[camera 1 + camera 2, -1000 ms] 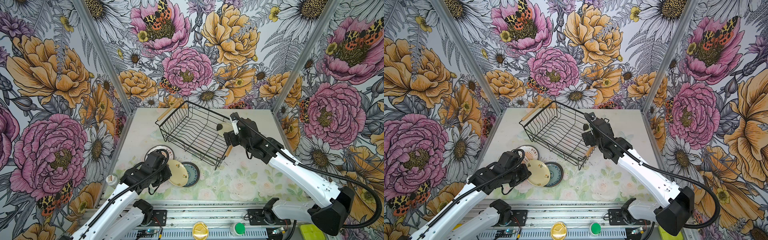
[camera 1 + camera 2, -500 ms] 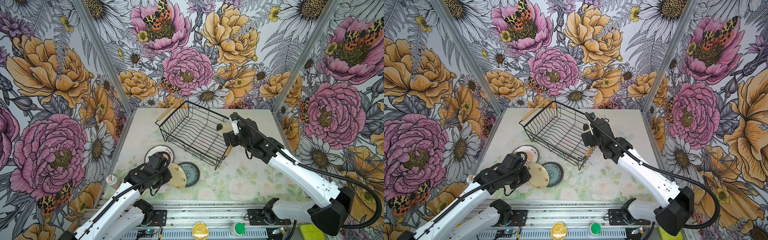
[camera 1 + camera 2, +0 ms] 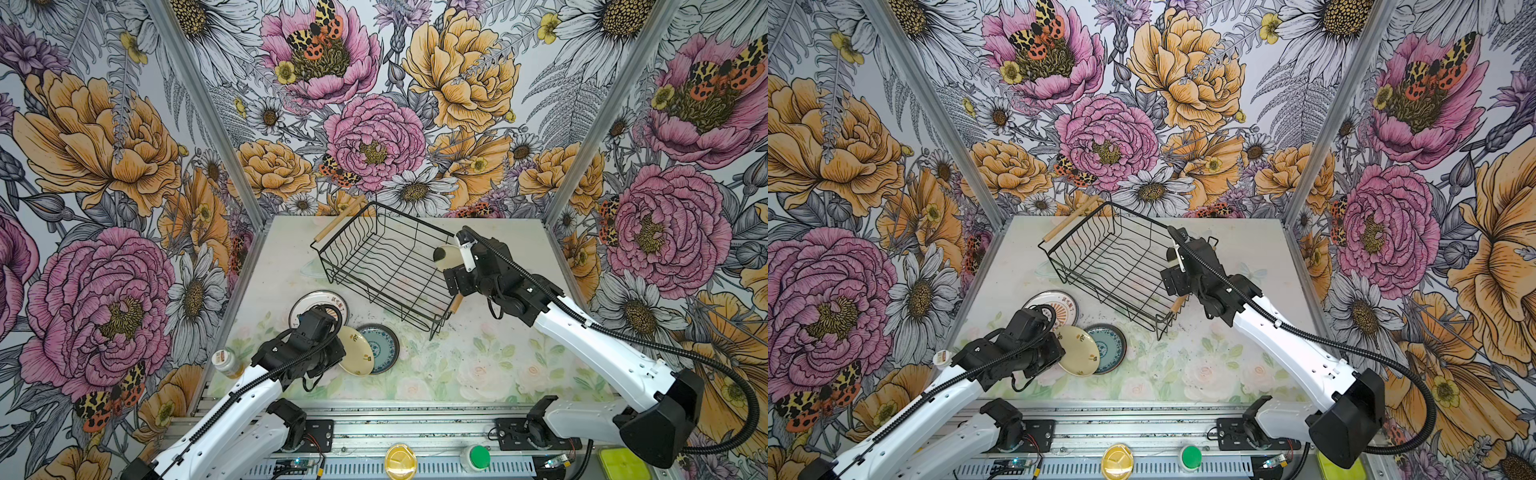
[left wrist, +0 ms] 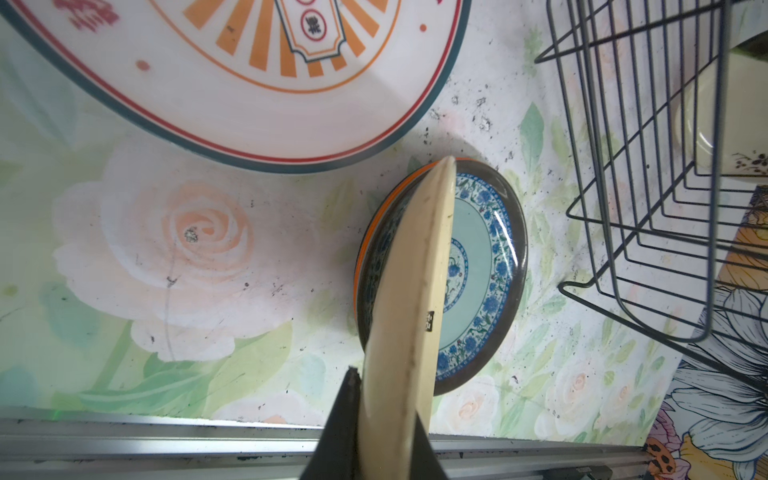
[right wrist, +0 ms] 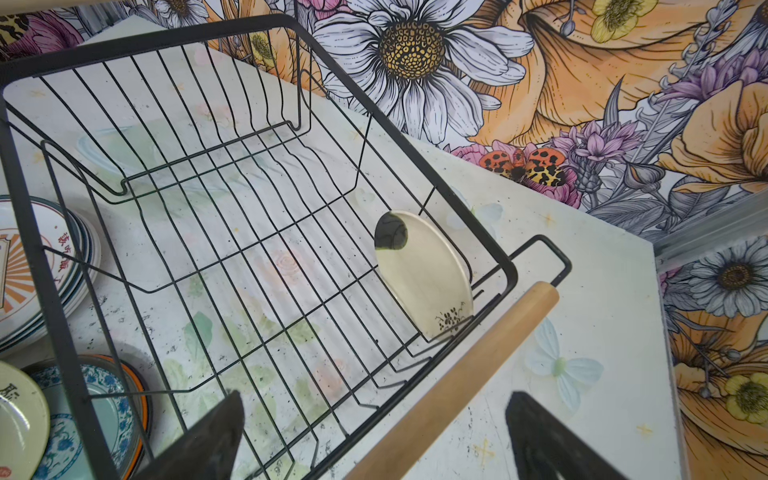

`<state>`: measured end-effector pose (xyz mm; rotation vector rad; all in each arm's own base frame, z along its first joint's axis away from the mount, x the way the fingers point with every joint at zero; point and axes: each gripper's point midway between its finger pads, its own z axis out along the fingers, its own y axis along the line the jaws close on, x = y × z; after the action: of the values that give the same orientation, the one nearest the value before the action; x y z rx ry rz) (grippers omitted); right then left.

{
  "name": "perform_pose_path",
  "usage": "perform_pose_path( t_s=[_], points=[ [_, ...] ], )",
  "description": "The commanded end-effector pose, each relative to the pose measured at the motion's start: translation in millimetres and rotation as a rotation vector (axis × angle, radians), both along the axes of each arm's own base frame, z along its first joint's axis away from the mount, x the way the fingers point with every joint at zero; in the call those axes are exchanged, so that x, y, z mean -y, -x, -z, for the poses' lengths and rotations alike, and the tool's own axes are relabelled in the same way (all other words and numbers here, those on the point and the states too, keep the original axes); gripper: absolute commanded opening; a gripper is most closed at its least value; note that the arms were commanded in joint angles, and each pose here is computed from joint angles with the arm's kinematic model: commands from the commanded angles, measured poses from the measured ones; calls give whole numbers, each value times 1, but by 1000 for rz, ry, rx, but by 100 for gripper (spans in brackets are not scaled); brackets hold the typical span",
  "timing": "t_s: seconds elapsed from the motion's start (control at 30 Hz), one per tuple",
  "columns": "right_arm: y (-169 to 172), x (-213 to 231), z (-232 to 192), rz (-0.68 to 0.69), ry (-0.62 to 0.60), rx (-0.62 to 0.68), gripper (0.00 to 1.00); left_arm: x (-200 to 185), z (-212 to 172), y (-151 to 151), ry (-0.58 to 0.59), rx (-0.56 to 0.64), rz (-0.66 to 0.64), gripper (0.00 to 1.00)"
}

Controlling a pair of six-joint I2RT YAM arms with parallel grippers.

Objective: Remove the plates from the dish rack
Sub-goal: 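Lower the cream plate onto the plate stack with left while right returns to rack, then open and raise the left gripper while right lowers to last cream plate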

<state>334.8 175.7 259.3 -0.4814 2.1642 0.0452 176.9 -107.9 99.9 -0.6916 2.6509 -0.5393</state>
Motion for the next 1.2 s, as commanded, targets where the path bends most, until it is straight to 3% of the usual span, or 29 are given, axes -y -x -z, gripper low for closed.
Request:
perform_pose_path(
  t_s=[0.0,0.67,0.83,0.9,1.17],
  points=[
    [0,1,7,4,-5,-21,99,11,0,-6,57,20,-4,15],
    [3,-4,9,-20,-25,-39,99,17,13,-7,90,11,-10,20],
    [5,-10,10,-48,-43,-51,99,17,12,-9,83,21,-4,28],
    [6,-13,12,-69,-46,-61,100,18,9,-14,88,53,1,36],
    [7,-29,15,-142,-85,-98,99,42,-25,-42,174,277,108,57]
  ],
)
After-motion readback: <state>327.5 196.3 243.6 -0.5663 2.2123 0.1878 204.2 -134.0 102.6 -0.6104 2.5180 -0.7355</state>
